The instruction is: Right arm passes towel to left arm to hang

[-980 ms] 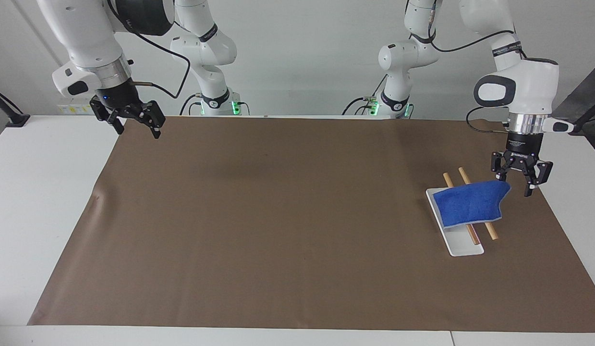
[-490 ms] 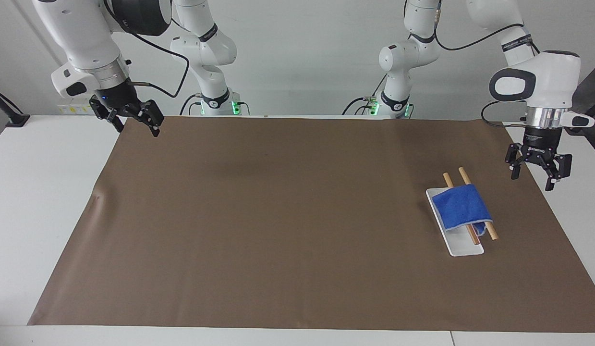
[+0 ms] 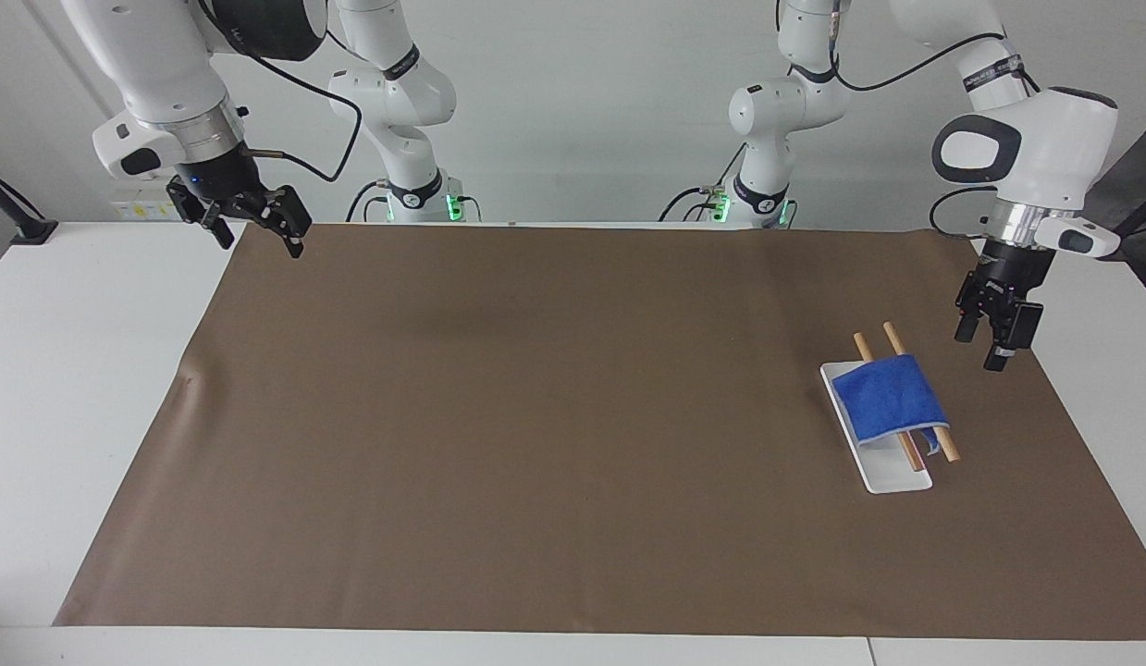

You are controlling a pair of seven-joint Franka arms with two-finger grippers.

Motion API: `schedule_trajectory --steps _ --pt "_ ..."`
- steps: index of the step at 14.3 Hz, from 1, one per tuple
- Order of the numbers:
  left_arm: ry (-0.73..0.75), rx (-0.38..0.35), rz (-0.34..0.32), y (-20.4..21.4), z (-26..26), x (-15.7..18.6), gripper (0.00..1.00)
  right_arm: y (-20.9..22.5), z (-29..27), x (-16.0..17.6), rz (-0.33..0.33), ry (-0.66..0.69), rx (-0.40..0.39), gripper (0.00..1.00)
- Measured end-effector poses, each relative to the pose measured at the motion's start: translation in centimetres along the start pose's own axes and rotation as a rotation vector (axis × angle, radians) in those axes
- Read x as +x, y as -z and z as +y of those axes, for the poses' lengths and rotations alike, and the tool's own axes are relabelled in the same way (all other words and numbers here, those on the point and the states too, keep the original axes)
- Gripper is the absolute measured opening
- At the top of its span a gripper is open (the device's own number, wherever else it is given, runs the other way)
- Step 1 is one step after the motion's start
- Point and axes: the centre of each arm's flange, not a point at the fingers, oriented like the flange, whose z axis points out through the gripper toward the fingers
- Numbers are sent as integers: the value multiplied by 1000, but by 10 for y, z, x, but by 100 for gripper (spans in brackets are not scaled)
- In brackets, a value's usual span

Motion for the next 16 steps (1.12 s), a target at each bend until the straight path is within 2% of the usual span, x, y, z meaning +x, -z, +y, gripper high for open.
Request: schedule_trajectory --steps 6,9,12,15,16 --pt "-420 117 -66 18 63 -106 100 -1 0 0 -4 0 2 100" --pt "-645 129 -109 41 89 -149 100 3 -1 -5 -35 0 12 100" --pt "-864 97 -120 66 107 -160 100 18 -9 -10 -39 10 31 100" --pt "-1062 61 -106 93 125 -149 100 16 -10 -9 -44 12 26 100" --pt "-1131 76 -107 103 130 -145 100 15 -9 -9 -45 11 21 100"
